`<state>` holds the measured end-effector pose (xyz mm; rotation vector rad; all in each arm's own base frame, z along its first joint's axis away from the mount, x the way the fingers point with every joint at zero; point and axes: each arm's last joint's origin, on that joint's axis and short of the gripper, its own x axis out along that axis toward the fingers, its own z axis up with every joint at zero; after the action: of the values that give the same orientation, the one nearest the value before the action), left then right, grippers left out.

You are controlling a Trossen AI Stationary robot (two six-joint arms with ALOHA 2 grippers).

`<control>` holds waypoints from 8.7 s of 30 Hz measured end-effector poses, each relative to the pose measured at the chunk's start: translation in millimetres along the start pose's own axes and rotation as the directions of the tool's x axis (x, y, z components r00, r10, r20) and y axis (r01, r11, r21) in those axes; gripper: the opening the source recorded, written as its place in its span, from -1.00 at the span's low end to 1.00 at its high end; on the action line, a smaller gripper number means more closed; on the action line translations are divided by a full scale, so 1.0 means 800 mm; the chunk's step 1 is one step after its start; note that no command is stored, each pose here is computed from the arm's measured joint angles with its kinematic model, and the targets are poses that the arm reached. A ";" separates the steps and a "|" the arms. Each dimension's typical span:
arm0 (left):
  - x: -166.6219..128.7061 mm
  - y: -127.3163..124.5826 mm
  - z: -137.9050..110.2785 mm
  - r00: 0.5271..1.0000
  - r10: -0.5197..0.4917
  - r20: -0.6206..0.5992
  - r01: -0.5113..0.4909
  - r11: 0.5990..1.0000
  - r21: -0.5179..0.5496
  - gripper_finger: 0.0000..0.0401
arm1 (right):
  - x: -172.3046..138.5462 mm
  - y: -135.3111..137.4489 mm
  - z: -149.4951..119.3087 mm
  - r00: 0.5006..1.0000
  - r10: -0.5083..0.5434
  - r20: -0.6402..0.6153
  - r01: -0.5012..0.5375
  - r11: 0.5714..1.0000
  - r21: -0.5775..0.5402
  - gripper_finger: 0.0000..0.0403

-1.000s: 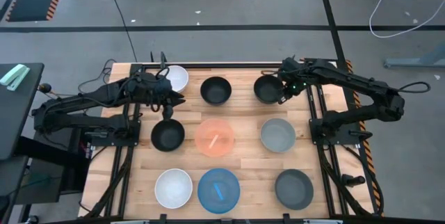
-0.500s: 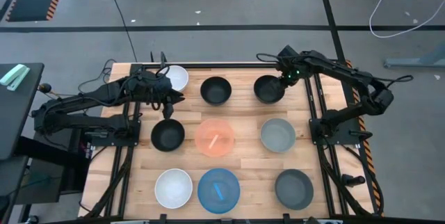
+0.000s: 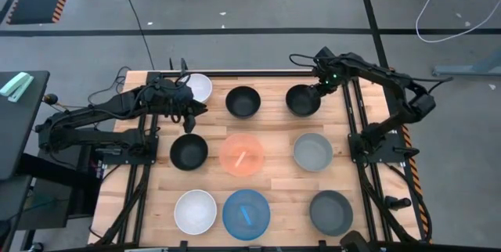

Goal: Nest bowls inside each other
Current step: Stack the top right black bowl on top of the grey bowl, then stack the stacked bowls on top of the dark grey bowl

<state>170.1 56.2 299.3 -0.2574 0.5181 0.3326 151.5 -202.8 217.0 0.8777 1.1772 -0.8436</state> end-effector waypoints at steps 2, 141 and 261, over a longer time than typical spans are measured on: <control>0.000 0.000 0.000 1.000 0.000 0.000 0.000 1.000 -0.006 -0.60 | 0.003 -0.002 0.002 1.000 0.002 -0.006 -0.002 1.000 0.002 -0.64; 0.000 0.002 0.000 0.999 0.049 0.008 -0.048 0.996 -0.078 -0.86 | -0.004 0.107 -0.188 0.995 0.026 -0.101 -0.035 0.995 -0.089 -0.58; 0.000 -0.014 -0.008 0.999 -0.006 -0.047 0.004 0.999 -0.052 -0.88 | -0.083 0.197 -0.445 0.944 -0.006 -0.330 -0.029 0.995 -0.100 -0.91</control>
<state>171.3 43.9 295.7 -0.3170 0.5558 0.3362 138.6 190.5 246.2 0.9636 1.4925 -0.6328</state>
